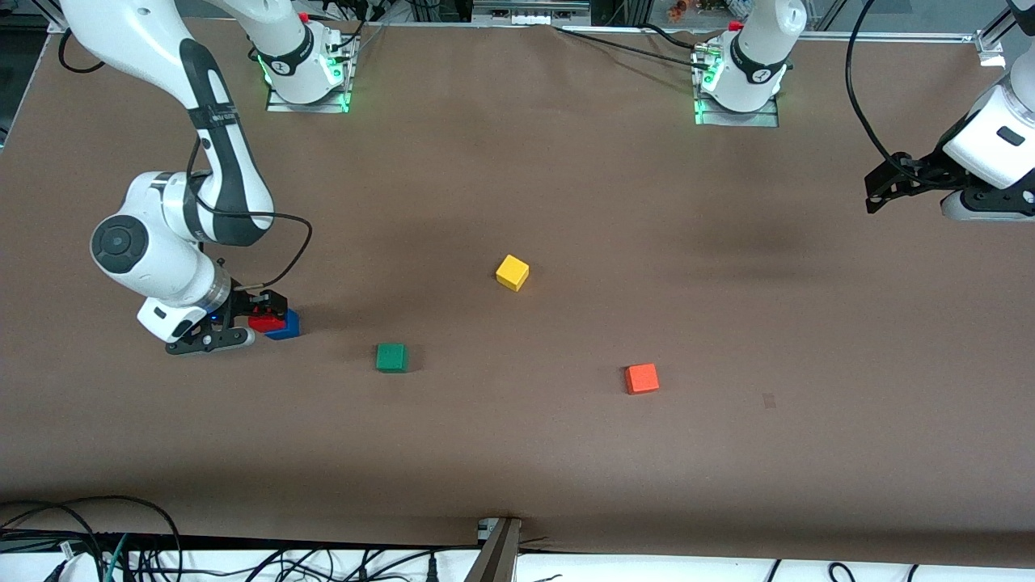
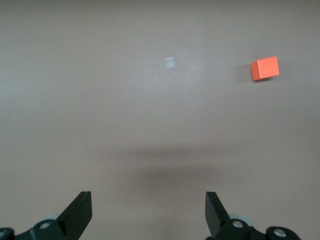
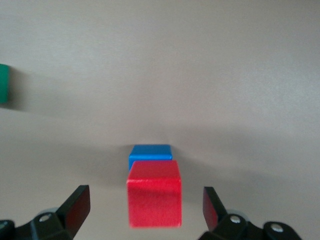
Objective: Pass red block to right arm, stack on blue
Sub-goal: 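Open the right gripper and raise it off the stack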
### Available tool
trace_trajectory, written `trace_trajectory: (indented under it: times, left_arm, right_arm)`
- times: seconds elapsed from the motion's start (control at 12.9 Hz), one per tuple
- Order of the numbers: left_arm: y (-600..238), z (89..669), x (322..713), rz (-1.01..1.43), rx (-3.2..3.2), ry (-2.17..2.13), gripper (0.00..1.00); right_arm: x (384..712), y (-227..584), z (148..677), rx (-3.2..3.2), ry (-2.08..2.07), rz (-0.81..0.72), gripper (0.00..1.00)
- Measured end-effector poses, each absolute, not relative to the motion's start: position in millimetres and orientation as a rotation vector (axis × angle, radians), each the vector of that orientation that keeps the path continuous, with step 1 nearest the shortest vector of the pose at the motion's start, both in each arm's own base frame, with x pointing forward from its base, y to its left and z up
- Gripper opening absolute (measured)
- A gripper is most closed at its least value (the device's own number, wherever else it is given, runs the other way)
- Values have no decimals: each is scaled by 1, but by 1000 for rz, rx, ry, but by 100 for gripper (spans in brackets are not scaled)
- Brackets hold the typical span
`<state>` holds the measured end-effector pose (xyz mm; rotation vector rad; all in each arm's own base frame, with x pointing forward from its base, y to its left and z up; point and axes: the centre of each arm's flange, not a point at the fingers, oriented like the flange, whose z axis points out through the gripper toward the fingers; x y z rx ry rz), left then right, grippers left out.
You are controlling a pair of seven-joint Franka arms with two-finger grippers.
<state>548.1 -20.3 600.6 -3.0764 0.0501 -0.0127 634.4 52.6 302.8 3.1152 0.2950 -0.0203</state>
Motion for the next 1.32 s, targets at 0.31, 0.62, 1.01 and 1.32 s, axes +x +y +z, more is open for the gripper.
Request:
trace_trajectory:
  times: [0.31,0.62,1.01,1.32]
  left_arm:
    - [-21,600,550,-13,-3076,53,100]
    - [-22,601,550,-12,-3076,53,100]
    - [-22,600,550,-9,-3076,53,100]
    - [-21,600,550,-9,-3076,53,100]
  right_arm:
    - [649,54,394,3135,303,-181,100]
    - [648,38,470,3128,268,-319,100]
    - [632,18,527,3117,196,-429,100]
    - [610,10,567,3085,83,-420,100]
